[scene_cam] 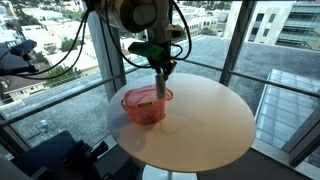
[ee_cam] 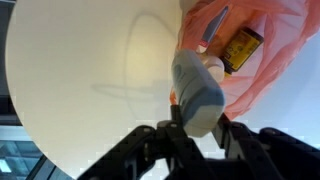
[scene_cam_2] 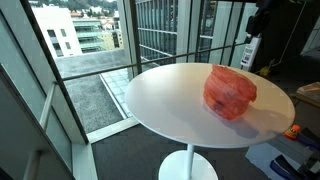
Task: Pick up the long white container from the orange plastic and put it on the table
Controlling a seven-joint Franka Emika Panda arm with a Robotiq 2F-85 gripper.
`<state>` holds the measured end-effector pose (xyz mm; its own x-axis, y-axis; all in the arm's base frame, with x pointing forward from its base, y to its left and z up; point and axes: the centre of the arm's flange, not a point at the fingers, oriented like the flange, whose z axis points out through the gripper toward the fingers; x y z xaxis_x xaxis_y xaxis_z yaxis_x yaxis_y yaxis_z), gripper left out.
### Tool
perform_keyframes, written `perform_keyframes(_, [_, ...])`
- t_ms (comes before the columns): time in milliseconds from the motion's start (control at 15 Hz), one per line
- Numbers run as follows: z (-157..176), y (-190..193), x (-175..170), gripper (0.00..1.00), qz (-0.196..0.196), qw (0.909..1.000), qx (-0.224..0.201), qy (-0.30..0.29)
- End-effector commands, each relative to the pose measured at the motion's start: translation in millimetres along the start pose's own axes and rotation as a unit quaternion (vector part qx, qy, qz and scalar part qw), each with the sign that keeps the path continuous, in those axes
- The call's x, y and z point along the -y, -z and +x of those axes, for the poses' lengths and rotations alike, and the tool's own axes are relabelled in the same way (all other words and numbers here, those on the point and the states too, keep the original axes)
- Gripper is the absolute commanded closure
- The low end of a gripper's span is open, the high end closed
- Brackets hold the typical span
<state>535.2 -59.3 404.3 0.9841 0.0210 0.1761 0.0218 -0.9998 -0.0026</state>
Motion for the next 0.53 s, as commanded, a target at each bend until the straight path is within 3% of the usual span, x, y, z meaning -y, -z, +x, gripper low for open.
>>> perform_keyframes(0, [0.9,7.6,-29.9,0.9,-0.007,0.9992,0.0,-0.04])
perform_keyframes(467, [-21.4,-34.1,-77.6,0.9,-0.004,0.9961,0.014,-0.087])
